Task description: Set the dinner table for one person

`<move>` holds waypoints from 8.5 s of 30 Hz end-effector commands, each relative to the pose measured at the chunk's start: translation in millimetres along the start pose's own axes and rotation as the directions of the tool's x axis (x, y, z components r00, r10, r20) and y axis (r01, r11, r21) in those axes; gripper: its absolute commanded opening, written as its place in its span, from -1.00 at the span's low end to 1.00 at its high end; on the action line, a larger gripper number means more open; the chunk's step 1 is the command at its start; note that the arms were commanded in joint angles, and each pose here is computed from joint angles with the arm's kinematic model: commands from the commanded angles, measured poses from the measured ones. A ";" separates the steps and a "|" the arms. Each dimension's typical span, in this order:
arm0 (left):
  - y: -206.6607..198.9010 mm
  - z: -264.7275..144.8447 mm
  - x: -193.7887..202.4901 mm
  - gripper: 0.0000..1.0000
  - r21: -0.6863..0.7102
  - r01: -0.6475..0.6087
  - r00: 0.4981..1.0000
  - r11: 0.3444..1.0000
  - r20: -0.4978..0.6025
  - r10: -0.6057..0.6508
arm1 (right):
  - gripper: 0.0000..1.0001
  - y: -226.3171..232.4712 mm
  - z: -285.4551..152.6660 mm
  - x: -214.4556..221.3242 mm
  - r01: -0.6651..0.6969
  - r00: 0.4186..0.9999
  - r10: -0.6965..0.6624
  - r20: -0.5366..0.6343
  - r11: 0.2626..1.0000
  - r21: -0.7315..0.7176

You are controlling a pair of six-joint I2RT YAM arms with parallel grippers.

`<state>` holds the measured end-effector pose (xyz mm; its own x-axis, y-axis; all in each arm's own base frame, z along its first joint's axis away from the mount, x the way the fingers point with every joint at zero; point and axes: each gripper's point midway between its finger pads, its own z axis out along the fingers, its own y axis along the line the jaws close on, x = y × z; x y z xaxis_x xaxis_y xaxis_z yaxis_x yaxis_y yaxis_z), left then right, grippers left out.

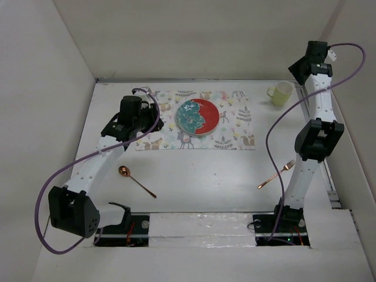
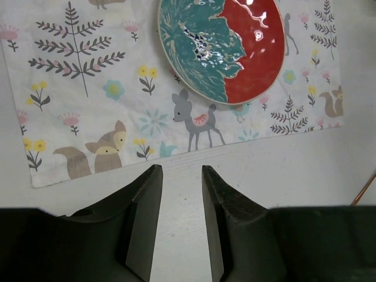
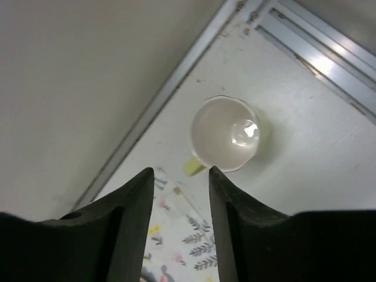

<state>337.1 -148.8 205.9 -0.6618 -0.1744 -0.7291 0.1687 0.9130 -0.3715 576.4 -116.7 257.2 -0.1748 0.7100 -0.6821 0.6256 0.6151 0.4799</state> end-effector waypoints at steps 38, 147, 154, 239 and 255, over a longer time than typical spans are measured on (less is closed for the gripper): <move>-1.6 12.7 -0.2 -0.44 0.005 0.001 0.999 1.000 -0.034 -0.001 | -1.00 74.9 -4.5 104.0 0.262 0.954 -0.276 -0.118 0.958 -0.120; -58.6 -39.1 -19.2 -0.73 0.168 -0.066 0.991 0.984 0.126 0.045 | -0.61 -281.3 -140.5 298.2 0.120 0.851 0.259 -0.456 0.751 0.650; -50.0 -33.0 -4.5 -0.73 0.144 -0.053 0.995 0.988 0.086 0.040 | -0.67 -234.9 -111.1 288.4 0.308 0.849 -0.025 -0.528 0.835 0.456; -13.9 -135.9 15.6 -0.72 -0.039 0.175 0.978 0.984 0.126 -0.169 | -0.74 215.4 -167.0 558.4 0.323 0.630 -0.697 -0.343 0.636 -0.701; -14.8 -163.3 -40.6 -1.00 -0.091 0.151 0.953 0.984 0.280 -0.121 | -1.00 248.5 -312.3 465.7 0.231 0.692 -0.693 -0.200 0.476 -0.848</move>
<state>237.5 -105.3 289.7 -0.5606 -0.3624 -0.7446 -0.0185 0.9044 -0.4262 447.5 440.6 122.8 -0.8222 0.1111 -0.5582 -0.1964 0.8652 0.4614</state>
